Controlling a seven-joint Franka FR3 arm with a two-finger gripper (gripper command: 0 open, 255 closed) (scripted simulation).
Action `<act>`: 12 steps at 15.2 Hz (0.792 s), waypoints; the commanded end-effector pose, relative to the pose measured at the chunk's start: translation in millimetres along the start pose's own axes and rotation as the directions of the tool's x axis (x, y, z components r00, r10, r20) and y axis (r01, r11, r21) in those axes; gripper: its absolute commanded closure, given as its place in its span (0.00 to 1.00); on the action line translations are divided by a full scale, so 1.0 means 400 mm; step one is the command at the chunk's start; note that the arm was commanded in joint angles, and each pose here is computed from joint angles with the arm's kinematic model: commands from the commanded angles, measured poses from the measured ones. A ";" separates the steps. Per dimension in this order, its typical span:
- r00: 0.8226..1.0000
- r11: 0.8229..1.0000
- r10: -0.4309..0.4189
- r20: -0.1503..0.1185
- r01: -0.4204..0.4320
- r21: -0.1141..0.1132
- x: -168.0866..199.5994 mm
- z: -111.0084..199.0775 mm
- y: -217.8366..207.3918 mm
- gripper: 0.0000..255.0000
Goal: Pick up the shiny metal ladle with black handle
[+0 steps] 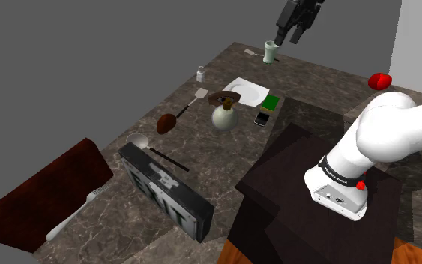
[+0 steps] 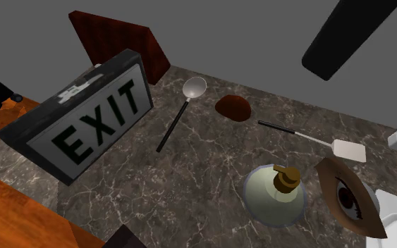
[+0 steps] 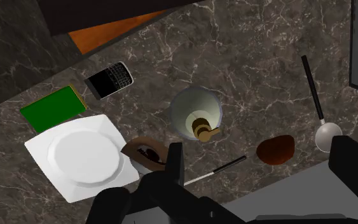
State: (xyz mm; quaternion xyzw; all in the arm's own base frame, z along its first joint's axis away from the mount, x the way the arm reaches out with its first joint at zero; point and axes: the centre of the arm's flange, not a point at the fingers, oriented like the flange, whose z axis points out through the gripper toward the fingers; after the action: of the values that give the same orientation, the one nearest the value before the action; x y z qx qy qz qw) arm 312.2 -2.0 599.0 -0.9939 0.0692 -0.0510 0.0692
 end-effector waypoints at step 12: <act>0.995 0.994 -0.089 0.055 0.092 -0.058 0.162 0.266 -0.227 0.00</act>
State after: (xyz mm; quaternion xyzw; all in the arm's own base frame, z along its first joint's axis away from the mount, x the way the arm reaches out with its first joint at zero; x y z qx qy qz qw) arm 394.5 83.1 522.4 -0.9984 0.0283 -0.0278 0.0411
